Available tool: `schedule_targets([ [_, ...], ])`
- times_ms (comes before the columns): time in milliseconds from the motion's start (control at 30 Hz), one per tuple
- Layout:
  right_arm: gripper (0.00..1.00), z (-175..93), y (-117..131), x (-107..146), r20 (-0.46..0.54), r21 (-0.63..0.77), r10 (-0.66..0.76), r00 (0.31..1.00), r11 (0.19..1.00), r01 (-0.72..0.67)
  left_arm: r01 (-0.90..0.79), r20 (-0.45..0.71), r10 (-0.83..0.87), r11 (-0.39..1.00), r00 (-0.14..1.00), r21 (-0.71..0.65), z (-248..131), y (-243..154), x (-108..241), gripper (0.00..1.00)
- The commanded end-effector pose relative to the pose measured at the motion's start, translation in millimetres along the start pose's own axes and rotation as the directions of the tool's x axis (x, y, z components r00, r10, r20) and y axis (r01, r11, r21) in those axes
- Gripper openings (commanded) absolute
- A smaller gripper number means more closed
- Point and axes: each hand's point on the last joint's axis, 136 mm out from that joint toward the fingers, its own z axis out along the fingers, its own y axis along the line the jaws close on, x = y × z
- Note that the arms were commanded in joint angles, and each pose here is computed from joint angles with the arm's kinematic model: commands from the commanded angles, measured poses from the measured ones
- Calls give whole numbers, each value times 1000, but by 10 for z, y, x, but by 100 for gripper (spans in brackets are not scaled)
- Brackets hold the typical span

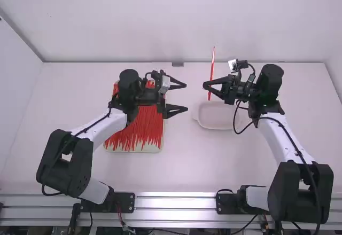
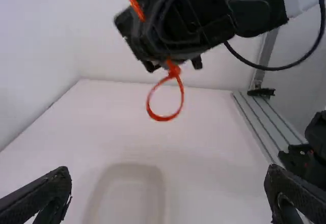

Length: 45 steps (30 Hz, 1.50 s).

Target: Fasten the cable tie

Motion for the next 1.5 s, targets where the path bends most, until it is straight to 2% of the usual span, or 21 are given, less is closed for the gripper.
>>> schedule_targets([
  [0, 0, -37, 51, -69, 3, 8, -81, 997, 997, 81, -13, -7, 13, 998, 1000, -55, -11, 146, -97, 99],
  [133, 0, -85, -196, 58, 0, 123, -43, 999, 991, 43, 19, -74, -30, 990, 997, -140, -21, 312, 15, 99],
  [300, 0, -156, -539, 263, -30, 312, 13, 999, 950, -3, 4, -130, -23, 990, 991, -143, -31, 321, 104, 99],
  [433, 0, -224, -839, 459, -83, 486, 50, 995, 874, -4, 11, -165, -45, 979, 985, -205, -62, 415, 197, 99],
  [467, 0, -266, -1015, 558, -101, 573, 85, 991, 819, -12, 17, -177, -60, 972, 982, -235, -77, 456, 239, 99],
  [533, 0, -284, -1171, 662, -113, 635, 124, 986, 772, -24, 20, -182, -64, 972, 981, -235, -81, 452, 262, 99],
  [733, 0, -283, -1453, 905, -147, 705, 187, 971, 708, -29, 40, -201, -97, 961, 975, -274, -110, 499, 332, 99],
  [867, 0, -376, -1648, 1101, -155, 755, 252, 955, 654, -50, 55, -225, -129, 950, 966, -307, -140, 534, 413, 99],
  [1067, 0, -473, -1875, 1326, -145, 780, 322, 936, 619, -92, 34, -250, -111, 955, 962, -296, -149, 509, 468, 99],
  [1300, 0, -509, -1999, 1506, -156, 797, 365, 918, 596, -102, 40, -247, -116, 955, 962, -294, -146, 503, 466, 99],
  [1367, 9, -527, -2020, 1522, -157, 805, 368, 916, 585, -98, 42, -247, -118, 955, 962, -295, -145, 503, 466, 99],
  [1400, 21, -530, -2028, 1522, -157, 807, 367, 917, 583, -95, 41, -247, -117, 955, 962, -295, -145, 504, 467, 99],
  [1433, 46, -533, -2030, 1516, -156, 807, 365, 918, 583, -95, 38, -249, -116, 955, 962, -296, -146, 506, 469, 99],
  [1467, 99, -533, -2032, 1511, -155, 806, 363, 919, 584, -95, 39, -249, -116, 954, 962, -296, -147, 506, 470, 99],
])
